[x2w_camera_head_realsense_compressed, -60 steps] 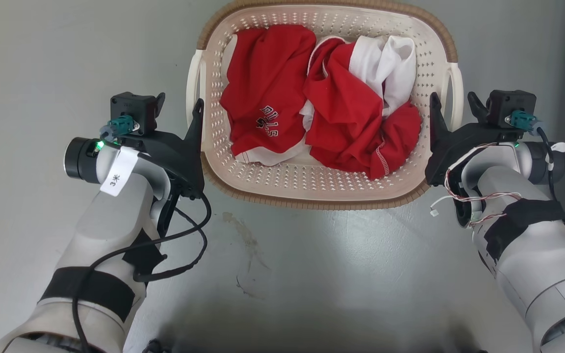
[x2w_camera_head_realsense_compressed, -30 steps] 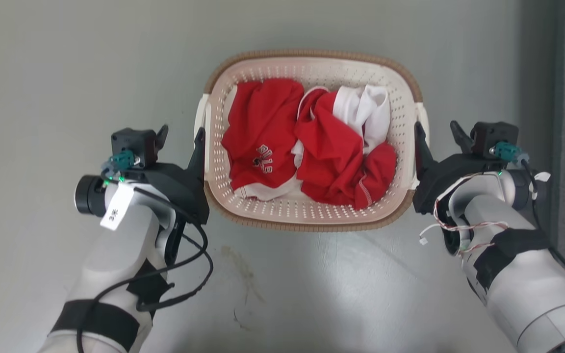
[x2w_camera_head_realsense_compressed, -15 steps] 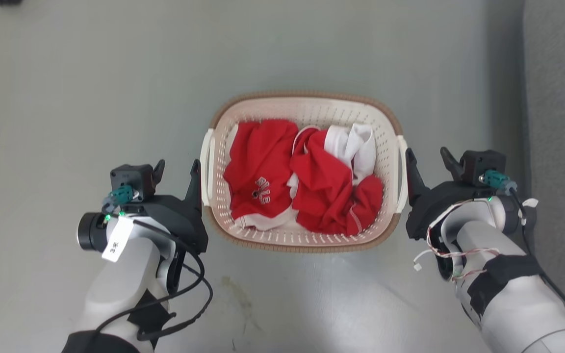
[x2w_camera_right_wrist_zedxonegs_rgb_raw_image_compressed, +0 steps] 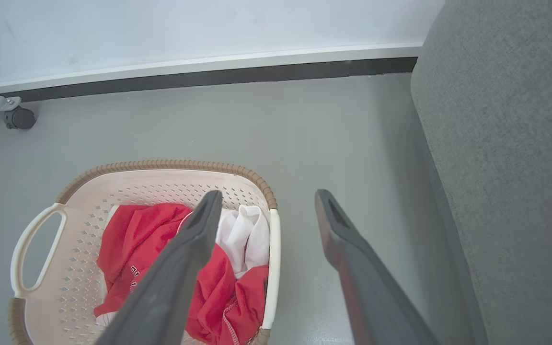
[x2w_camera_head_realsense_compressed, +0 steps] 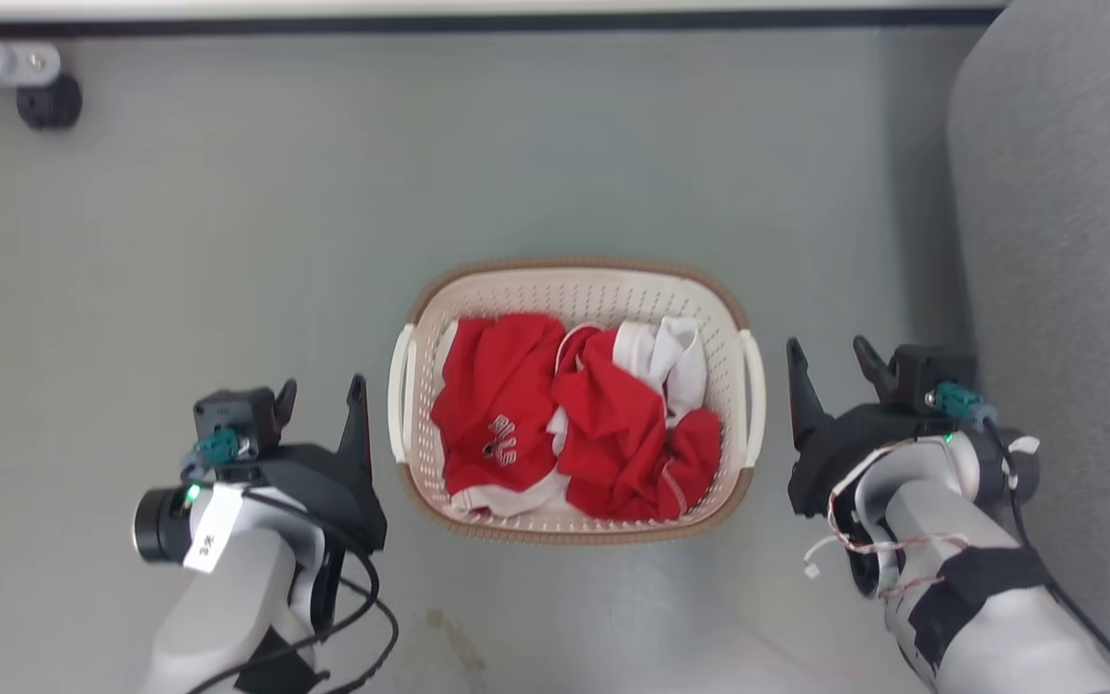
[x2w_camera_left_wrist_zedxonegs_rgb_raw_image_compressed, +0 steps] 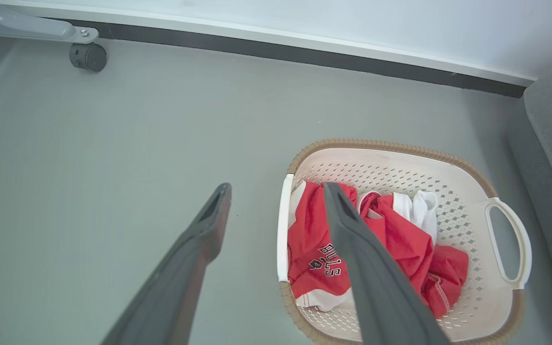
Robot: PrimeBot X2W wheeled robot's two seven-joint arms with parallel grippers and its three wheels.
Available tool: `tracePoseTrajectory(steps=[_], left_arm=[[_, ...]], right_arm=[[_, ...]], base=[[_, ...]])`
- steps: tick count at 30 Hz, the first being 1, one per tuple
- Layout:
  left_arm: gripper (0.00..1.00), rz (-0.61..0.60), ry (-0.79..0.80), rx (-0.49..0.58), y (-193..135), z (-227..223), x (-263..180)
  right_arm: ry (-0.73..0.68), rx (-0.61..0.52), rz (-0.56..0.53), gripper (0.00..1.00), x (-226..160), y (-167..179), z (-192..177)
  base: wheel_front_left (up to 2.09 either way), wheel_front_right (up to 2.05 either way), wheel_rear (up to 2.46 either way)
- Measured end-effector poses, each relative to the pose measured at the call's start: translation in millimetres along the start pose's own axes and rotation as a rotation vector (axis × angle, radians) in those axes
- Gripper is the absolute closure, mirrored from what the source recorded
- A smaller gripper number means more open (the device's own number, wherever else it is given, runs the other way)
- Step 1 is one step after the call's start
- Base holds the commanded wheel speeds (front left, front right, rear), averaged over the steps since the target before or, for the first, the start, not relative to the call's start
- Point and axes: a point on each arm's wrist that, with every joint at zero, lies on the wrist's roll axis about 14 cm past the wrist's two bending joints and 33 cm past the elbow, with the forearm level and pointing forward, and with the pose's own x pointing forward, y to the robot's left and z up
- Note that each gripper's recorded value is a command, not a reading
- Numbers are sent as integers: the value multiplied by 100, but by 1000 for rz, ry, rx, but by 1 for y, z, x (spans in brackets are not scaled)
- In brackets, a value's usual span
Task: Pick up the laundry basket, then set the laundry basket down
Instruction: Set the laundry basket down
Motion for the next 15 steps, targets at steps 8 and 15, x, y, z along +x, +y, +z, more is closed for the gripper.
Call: tracePoseTrajectory(steps=[8, 15], left_arm=[[0, 0, -35, 9, -4, 6, -22], [0, -18, -60, 17, -13, 10, -35]], right_arm=[[-44, 3, -31, 0, -31, -5, 11], [-71, 0, -57, 0, -53, -11, 15]], base=[[0, 0, 0], [0, 0, 0]])
